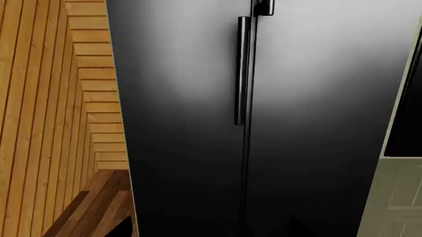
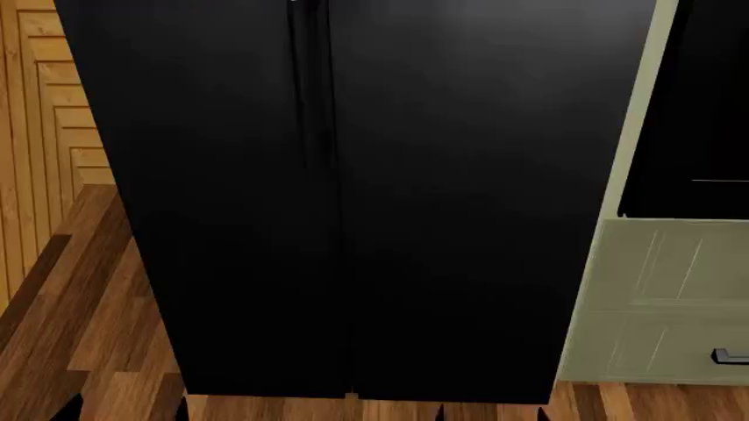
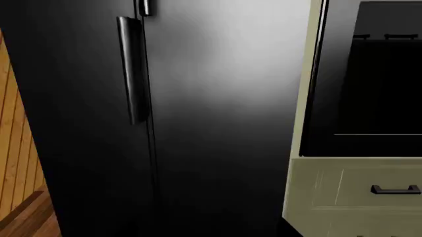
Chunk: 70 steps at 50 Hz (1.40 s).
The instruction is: Open the fridge door
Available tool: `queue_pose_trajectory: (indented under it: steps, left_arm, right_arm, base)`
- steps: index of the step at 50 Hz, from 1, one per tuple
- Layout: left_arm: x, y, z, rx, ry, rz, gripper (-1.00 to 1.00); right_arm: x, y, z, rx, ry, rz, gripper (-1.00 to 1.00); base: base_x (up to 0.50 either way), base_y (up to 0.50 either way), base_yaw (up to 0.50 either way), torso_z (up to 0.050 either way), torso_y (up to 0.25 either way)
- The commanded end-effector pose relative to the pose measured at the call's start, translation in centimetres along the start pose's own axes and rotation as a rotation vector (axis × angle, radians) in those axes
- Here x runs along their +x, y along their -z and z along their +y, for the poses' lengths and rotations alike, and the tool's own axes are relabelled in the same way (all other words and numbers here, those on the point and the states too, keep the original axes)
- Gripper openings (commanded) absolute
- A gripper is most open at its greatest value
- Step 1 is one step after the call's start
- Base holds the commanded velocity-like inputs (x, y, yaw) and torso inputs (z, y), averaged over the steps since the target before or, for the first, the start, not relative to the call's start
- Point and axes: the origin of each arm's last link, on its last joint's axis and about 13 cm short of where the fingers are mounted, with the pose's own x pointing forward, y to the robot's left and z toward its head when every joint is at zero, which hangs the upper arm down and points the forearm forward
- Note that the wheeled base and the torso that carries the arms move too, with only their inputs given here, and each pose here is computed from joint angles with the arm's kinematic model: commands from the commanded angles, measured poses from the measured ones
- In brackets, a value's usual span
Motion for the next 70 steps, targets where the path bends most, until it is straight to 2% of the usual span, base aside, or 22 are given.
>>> queue_pose_trajectory:
  steps: [1,2,3,7,12,21,22,26,43,70]
  left_arm:
    - [0.0,0.0,0.0,0.004,0.000,0.000,1.00]
    - [-0.1,0.0,0.0,-0.012,0.000,-0.003,1.00]
    - [-0.2,0.1,0.0,-0.015,0.001,-0.001,1.00]
    - [-0.4,-0.1,0.0,-0.013,-0.007,-0.005,1.00]
    - [-0.4,-0.9,-0.1,-0.013,-0.005,-0.005,1.00]
    - [0.0,-5.0,-0.3,0.015,0.031,-0.070,1.00]
    - [1.9,-8.1,-0.3,0.045,0.037,-0.128,1.00]
    - [2.4,-8.8,-0.7,0.063,0.046,-0.141,1.00]
    - [2.2,-8.9,-0.6,0.063,0.041,-0.146,1.00]
    - [2.2,-8.9,-0.5,0.062,0.046,-0.137,1.00]
  right_arm:
    - [0.0,0.0,0.0,0.000,0.000,0.000,1.00]
    - [0.0,0.0,0.1,0.011,-0.032,-0.035,1.00]
    - [-0.1,-0.1,0.0,0.060,-0.032,-0.030,1.00]
    - [-0.3,-0.2,-0.1,0.028,-0.028,0.040,1.00]
    - [-0.2,-0.5,-0.1,0.006,-0.072,0.042,1.00]
    - [0.3,-4.8,-0.5,-0.045,-0.053,-0.014,1.00]
    - [2.2,-9.0,-0.8,-0.094,-0.063,-0.106,1.00]
    - [2.6,-9.7,-0.9,-0.113,-0.062,-0.097,1.00]
    - [2.5,-9.5,-0.9,-0.126,-0.068,-0.101,1.00]
    - [2.4,-9.7,-0.9,-0.133,-0.061,-0.111,1.00]
  base:
    - [0.00,0.00,0.00,0.000,0.000]
    - [0.00,0.00,0.00,0.000,0.000]
    - [0.00,0.00,0.00,0.000,0.000]
    - [0.00,0.00,0.00,0.000,0.000]
    - [0.00,0.00,0.00,0.000,0.000]
    - [0.00,0.00,0.00,0.000,0.000]
    - [0.00,0.00,0.00,0.000,0.000]
    - [0.00,0.00,0.00,0.000,0.000]
    - [0.08,-0.21,0.00,0.000,0.000]
    - [0.45,-0.01,0.00,0.000,0.000]
